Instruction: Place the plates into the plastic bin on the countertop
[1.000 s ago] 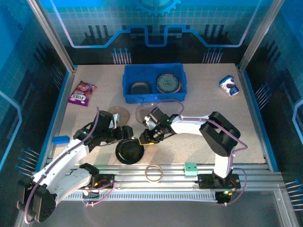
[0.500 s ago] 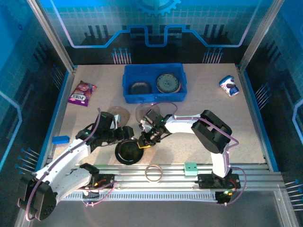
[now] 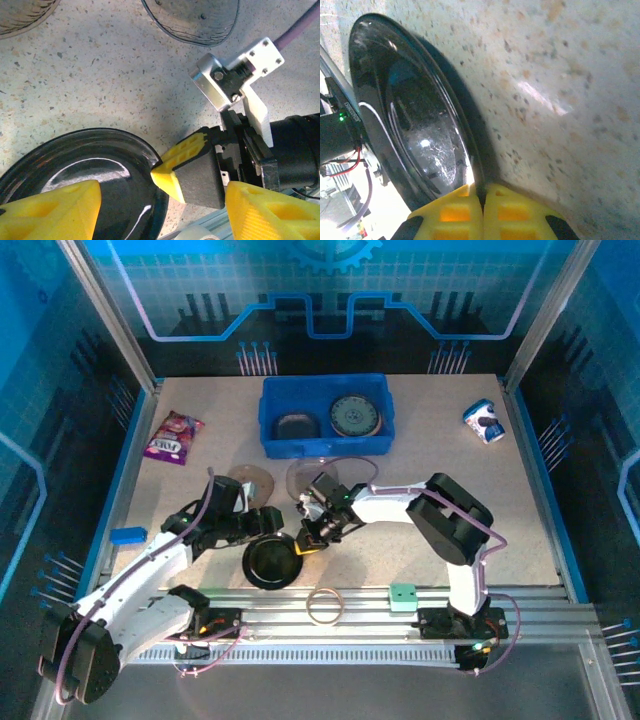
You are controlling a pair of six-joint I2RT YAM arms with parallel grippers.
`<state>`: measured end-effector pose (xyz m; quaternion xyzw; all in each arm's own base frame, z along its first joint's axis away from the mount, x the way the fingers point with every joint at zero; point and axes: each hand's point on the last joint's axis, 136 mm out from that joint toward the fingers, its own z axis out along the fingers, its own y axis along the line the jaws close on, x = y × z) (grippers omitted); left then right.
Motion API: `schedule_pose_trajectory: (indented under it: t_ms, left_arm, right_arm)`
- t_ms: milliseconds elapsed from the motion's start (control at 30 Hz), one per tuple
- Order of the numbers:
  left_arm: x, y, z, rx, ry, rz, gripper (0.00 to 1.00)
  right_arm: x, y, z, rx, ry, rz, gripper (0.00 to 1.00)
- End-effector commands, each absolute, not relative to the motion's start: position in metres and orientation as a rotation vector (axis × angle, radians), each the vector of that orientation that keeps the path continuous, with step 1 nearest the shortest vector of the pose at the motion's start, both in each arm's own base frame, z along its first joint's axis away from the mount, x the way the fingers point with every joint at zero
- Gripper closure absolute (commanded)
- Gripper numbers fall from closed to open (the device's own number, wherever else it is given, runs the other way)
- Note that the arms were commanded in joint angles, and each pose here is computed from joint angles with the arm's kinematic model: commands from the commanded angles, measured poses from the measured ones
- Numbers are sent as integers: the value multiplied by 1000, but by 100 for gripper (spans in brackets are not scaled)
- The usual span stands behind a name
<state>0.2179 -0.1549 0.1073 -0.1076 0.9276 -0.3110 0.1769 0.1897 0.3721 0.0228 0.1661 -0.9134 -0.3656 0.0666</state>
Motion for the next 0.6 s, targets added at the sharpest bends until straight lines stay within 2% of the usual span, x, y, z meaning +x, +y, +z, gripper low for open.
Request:
schedule_pose_trajectory:
  t_ms: [0,200,567]
  left_arm:
    - [232,-162,129,-273,2554,-925,32]
    - [241,-165,130,-260,2534,-921,30]
    - [249,-170,121,-261,2570,-909,31]
  right_arm:
    - [195,363,40,435,-2744,-1211,100]
    - [207,336,56,325,-2778,-1304,100]
    - [221,297,79,174,-2827,-1394,100]
